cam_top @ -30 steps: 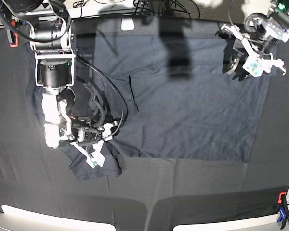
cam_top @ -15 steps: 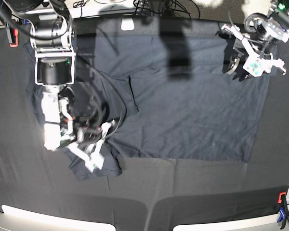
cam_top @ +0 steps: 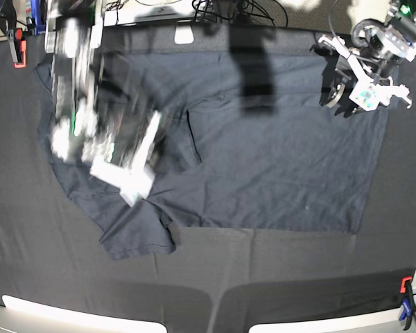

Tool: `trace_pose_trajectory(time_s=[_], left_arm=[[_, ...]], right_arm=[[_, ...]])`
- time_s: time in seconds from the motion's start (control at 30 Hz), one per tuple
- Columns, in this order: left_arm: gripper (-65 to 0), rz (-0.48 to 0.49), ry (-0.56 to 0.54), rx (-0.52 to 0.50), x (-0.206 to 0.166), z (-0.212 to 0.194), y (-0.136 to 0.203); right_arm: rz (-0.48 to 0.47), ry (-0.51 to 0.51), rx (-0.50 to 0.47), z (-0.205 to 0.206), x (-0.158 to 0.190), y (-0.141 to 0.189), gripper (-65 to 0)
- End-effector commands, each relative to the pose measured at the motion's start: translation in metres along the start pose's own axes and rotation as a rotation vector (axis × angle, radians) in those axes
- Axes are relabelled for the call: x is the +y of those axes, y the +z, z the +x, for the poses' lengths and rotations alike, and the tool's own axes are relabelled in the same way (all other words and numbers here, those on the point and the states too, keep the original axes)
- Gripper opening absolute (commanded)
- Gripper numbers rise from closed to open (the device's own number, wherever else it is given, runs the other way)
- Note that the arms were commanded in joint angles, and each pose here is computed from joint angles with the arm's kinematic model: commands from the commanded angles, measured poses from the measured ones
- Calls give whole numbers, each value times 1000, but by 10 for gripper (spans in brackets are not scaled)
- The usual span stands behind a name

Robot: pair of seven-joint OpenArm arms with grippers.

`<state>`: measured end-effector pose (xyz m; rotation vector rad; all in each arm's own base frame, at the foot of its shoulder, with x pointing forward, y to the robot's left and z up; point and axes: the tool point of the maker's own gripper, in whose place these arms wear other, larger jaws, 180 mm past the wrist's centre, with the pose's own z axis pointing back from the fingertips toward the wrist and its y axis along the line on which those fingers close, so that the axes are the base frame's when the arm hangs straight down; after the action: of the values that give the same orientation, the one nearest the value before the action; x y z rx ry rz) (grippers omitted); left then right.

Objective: Layout the t-shirt on the table in an organized manner, then fold the t-shirt properly
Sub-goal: 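Lift the right gripper back toward the collar edge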

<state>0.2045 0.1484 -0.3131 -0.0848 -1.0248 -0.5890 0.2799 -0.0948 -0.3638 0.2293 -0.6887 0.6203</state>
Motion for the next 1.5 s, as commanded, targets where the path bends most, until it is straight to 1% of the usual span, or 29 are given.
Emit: trace_pose_trajectory(time_s=[0.0,0.23,0.4,0.53,0.67,0.77,0.9,1.0,1.13,1.2,1.4,1.43,1.47], left_arm=[[-451,4,-12,-41,2,11,3],[-451,4,-12,-41,2,11,3],[-451,4,-12,-41,2,11,3],[-451,4,-11,-41,2,11,3],[-451,4,-11,-41,2,11,3],[-451,4,-12,-40,2,11,3],[-451,4,-11,-40,2,11,3],[-451,4,-11,-40,2,11,3],[-451,4,-12,-40,2,11,3],[-451,4,-12,-40,2,11,3],[-451,4,-11,-40,2,11,3],[-451,4,-11,-40,2,11,3],[-451,4,-12,-40,2,11,3]], right_arm=[[5,18,-59,13,4,10,-650],[45,24,-43,-12,44,34,-650],[131,-24,-53,-23,75,45,-650],[167,-53,-35,-34,88,48,-650],[198,-68,-40,-34,96,49,-650],[240,-54,-43,-32,110,47,-650],[317,-12,-42,-28,140,43,-650],[305,7,-37,-27,149,39,-650],[252,54,-17,-29,149,33,-650],[237,61,-10,-30,147,32,-650],[242,67,-10,-30,148,32,-650],[253,77,-13,-30,150,33,-631],[265,84,-16,-30,152,33,-592]])
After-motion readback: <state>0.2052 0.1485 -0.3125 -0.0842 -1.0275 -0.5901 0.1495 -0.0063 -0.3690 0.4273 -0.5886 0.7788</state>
